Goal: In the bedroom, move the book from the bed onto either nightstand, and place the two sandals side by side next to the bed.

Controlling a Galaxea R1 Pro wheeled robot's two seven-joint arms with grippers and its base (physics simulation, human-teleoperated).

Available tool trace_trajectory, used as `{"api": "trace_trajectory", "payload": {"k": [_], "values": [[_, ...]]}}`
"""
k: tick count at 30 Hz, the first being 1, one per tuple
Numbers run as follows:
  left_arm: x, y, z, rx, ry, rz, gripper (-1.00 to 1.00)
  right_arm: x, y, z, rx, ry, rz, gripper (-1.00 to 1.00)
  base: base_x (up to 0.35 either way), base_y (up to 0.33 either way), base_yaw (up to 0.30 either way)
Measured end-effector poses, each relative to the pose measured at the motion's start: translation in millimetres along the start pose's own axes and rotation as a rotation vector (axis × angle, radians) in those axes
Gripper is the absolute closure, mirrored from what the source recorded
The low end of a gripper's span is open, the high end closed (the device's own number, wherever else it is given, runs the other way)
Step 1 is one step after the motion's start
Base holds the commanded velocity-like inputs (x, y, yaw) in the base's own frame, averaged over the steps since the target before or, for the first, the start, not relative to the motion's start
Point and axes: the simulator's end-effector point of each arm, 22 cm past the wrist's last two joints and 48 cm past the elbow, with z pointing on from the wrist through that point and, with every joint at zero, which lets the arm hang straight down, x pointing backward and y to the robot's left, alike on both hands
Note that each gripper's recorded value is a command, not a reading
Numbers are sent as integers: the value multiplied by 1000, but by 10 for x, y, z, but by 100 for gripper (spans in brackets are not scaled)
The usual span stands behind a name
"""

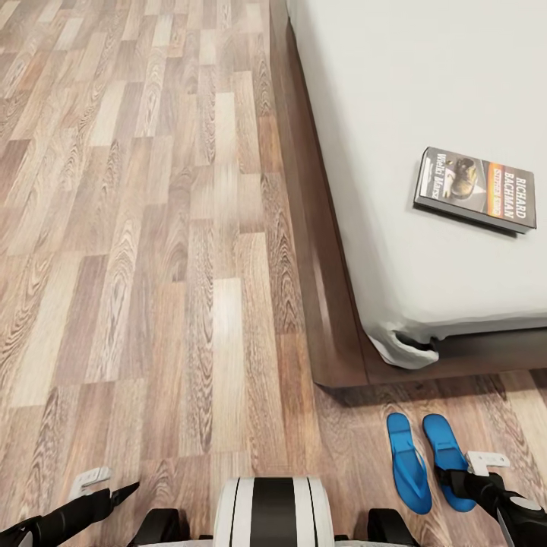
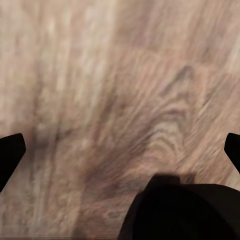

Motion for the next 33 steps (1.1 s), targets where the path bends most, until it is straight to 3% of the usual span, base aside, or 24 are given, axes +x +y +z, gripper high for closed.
{"api": "trace_trajectory", "payload": {"k": [11,12,33], "values": [[13,10,6,-2,3,-2,-100,17,1,9,0,4,0,100,0,0,0],[13,10,6,-2,2,-2,-100,17,1,9,0,4,0,-100,0,0,0],[13,10,6,-2,3,-2,-100,18,-6,9,3,4,2,-100,0,0,0]]}}
